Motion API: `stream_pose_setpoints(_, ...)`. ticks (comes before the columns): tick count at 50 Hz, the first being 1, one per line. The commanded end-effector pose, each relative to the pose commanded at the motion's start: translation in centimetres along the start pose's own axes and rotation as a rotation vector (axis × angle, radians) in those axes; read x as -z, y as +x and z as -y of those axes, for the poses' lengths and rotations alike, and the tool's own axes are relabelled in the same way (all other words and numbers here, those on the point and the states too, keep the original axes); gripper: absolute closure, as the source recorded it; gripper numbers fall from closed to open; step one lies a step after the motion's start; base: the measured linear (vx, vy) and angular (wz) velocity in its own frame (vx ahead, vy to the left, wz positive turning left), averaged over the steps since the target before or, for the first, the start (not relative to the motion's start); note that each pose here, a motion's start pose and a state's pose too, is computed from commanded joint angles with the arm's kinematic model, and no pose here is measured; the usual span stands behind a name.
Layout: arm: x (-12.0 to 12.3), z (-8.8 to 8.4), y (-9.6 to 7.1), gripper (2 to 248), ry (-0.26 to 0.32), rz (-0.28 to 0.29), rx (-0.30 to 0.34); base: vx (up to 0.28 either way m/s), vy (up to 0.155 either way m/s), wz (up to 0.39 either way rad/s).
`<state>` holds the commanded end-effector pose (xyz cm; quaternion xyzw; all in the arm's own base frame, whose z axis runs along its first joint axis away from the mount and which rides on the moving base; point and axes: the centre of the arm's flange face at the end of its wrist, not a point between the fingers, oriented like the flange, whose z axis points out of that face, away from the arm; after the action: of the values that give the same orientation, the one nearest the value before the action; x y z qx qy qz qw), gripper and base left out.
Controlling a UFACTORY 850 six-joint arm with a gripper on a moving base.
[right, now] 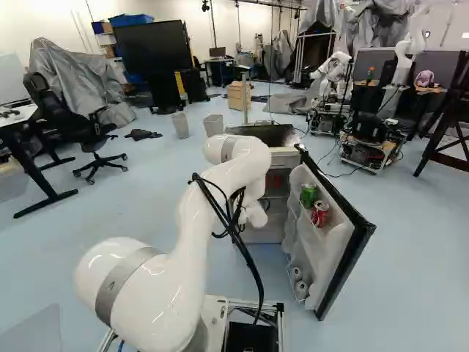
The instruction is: Grab a drink from the fridge
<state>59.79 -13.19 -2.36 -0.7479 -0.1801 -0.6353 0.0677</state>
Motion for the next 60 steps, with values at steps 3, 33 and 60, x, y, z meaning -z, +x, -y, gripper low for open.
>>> stream_pose_setpoints(3,-0.08,-0.02,-0.01,3,0.000,-0.001,0.001,0.000,0.000,0.000)
stream_pose_setpoints(33,-0.31,-0.09,-0.06,101,0.000,-0.005,0.004,0.001,0.003,0.004)
stream_pose_setpoints(60,0.19,0.09,0.05,156,0.000,0.003,-0.003,0.000,0.000,0.000)
